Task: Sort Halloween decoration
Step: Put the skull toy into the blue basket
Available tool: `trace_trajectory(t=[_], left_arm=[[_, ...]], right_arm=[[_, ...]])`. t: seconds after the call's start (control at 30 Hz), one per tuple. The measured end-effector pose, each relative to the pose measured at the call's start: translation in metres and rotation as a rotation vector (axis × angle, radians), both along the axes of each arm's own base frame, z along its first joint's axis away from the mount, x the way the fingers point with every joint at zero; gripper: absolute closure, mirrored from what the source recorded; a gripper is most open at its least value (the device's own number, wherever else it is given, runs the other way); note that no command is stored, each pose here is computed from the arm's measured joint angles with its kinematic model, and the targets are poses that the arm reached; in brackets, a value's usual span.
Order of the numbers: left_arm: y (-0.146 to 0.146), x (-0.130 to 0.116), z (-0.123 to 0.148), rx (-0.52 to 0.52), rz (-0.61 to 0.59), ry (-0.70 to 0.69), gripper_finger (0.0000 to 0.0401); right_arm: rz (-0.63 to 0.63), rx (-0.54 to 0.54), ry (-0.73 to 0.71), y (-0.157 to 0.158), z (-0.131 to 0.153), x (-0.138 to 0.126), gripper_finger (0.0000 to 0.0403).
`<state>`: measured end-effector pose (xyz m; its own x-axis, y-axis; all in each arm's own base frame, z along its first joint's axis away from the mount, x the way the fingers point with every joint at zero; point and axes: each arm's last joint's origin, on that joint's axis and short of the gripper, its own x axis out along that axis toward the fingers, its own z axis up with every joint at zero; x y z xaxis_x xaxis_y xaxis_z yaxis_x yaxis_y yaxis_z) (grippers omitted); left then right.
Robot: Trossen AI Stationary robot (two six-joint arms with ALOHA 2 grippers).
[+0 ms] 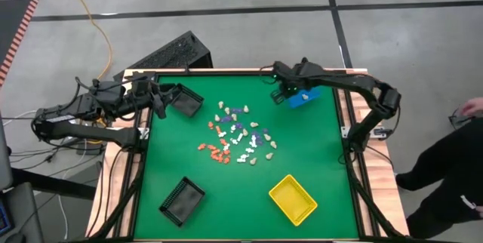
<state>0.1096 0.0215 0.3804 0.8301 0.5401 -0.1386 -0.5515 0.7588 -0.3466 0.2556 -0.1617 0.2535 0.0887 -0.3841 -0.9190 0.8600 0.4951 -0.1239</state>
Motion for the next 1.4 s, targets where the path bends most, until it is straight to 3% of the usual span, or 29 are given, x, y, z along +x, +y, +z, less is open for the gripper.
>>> trace_trajectory(t=[0.33,0.63,0.77,1.13,1.23,1.4], left_arm=[[0.0,0.006,-0.002,-0.027,0.008,0.006,0.0229],[0.001,0.009,-0.003,-0.04,0.012,0.005,0.0229],[0.001,0.009,-0.003,-0.043,0.009,0.003,0.0229],[0.001,0.009,-0.003,-0.019,0.009,0.019,0.0229],[0.001,0.01,0.004,-0.012,0.001,-0.056,0.0229],[-0.004,0.004,0.038,0.208,-0.158,-0.262,0.0229]], right_arm=[[-0.035,0.065,0.133,-0.017,-0.034,-0.03,0.0274],[-0.024,0.094,0.049,-0.029,-0.035,-0.033,0.0174],[-0.011,0.071,0.025,-0.031,-0.034,-0.031,0.0156],[0.252,-0.035,-0.287,0.003,0.005,0.0,0.017],[0.338,-0.065,-0.389,0.018,0.014,0.014,0.0171],[0.414,-0.115,-0.49,0.036,0.022,0.031,0.0171]])
